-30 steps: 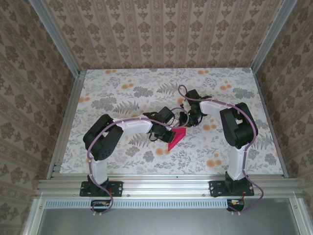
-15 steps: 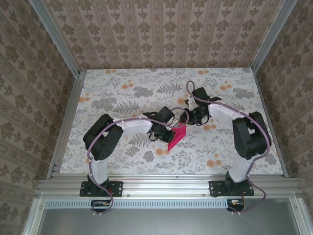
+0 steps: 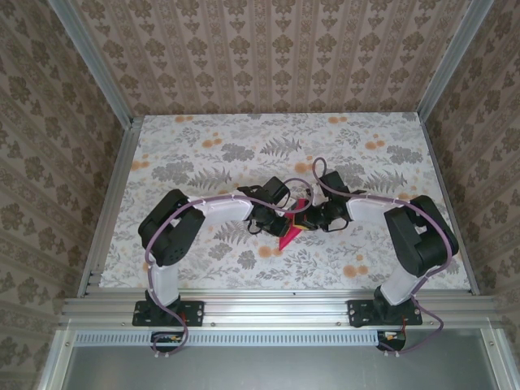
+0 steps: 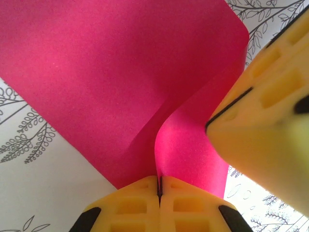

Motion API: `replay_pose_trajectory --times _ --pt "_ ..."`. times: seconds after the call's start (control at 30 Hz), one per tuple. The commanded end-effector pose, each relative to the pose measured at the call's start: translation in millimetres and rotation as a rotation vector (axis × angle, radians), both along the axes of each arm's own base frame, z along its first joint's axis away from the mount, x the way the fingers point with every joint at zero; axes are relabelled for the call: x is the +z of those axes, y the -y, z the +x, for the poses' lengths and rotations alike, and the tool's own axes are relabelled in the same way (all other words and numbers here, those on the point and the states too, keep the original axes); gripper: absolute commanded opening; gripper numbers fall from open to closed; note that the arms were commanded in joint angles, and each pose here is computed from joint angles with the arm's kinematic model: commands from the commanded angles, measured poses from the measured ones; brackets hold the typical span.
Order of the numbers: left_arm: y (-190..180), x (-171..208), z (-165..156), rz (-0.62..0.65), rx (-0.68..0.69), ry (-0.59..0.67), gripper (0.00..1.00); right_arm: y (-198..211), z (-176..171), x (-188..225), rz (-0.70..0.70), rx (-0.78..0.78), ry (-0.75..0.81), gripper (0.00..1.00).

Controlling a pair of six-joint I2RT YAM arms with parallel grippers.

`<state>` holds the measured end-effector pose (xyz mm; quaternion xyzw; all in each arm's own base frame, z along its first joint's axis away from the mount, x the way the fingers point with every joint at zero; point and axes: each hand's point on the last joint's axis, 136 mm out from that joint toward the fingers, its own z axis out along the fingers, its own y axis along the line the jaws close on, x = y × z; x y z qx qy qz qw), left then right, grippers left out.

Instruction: Fold a paper plane with a square sheet of paper (pick it up from the middle)

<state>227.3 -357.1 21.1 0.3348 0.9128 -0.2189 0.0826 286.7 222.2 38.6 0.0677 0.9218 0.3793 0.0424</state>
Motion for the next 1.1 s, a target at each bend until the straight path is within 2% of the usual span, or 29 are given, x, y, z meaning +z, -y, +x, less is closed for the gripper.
replay_pose_trajectory --times 0.0,0.47,0.93,1.07 --pt "-16 -12 -4 0.061 0.019 -0.014 0.01 -6 1 -2 0.05 -0.018 -0.009 0.06" --pt "-18 -12 -3 0.068 0.04 -0.011 0.0 -3 -10 -9 0.059 -0.031 -0.019 0.06" --pt "-25 -19 -4 0.103 0.05 -0.02 0.0 7 -6 -41 -0.026 -0.038 -0.028 0.08" --pt "-28 -21 -4 0.116 0.061 -0.018 0.0 8 -6 -33 -0.018 -0.036 -0.018 0.1"
